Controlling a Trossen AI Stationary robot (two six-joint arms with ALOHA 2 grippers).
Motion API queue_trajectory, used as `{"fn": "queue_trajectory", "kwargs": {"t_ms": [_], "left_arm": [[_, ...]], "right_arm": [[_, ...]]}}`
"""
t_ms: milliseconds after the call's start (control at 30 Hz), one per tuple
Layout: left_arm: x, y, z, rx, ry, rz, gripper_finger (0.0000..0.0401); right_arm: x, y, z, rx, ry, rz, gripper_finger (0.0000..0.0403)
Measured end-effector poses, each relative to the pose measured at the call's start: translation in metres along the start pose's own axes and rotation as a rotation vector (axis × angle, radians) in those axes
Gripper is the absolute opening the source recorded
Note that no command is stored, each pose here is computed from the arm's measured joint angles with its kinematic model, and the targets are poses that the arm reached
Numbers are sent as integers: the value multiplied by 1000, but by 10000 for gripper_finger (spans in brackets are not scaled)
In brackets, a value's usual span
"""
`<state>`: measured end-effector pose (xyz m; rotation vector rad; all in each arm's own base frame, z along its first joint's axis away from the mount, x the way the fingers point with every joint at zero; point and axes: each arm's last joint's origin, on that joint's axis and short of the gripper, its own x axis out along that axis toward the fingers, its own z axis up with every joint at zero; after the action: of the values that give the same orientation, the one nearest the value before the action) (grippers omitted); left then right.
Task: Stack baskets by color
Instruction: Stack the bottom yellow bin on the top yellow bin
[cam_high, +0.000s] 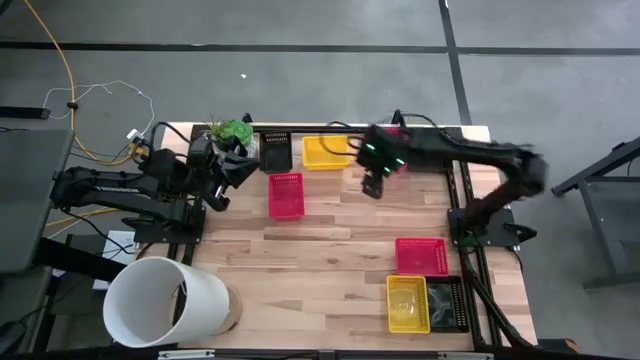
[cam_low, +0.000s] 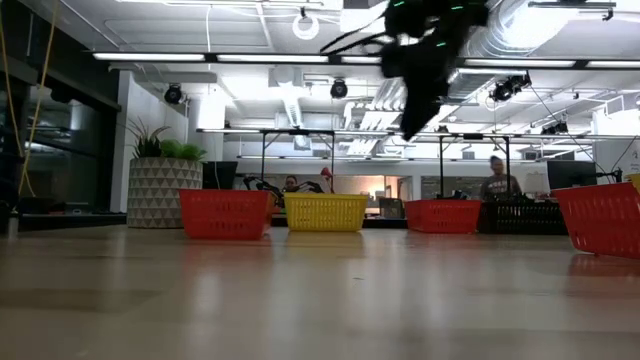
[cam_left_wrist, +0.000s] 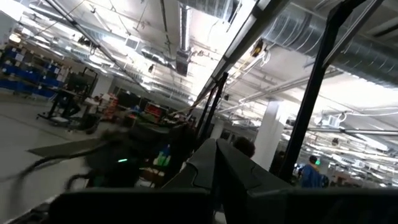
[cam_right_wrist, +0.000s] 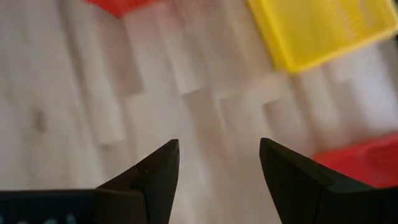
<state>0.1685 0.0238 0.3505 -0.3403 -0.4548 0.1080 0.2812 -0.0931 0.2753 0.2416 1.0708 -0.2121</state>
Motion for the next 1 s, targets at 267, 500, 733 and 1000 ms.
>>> {"fn": "queue_trajectory", "kwargs": {"t_ms": [267, 500, 733, 1000], "left_arm": [[0, 4, -8, 62, 72, 61, 1], [-1, 6, -12, 97, 124, 76, 1], [-1, 6, -14, 114, 139, 80, 1], [-1, 6, -14, 115, 142, 80, 1]], "right_arm": [[-35, 49, -72, 221, -452, 266, 208], [-59, 73, -90, 251, -781, 391, 208], [-70, 83, -86, 187, -842, 379, 208], [-71, 85, -85, 202, -844, 429, 208]]}}
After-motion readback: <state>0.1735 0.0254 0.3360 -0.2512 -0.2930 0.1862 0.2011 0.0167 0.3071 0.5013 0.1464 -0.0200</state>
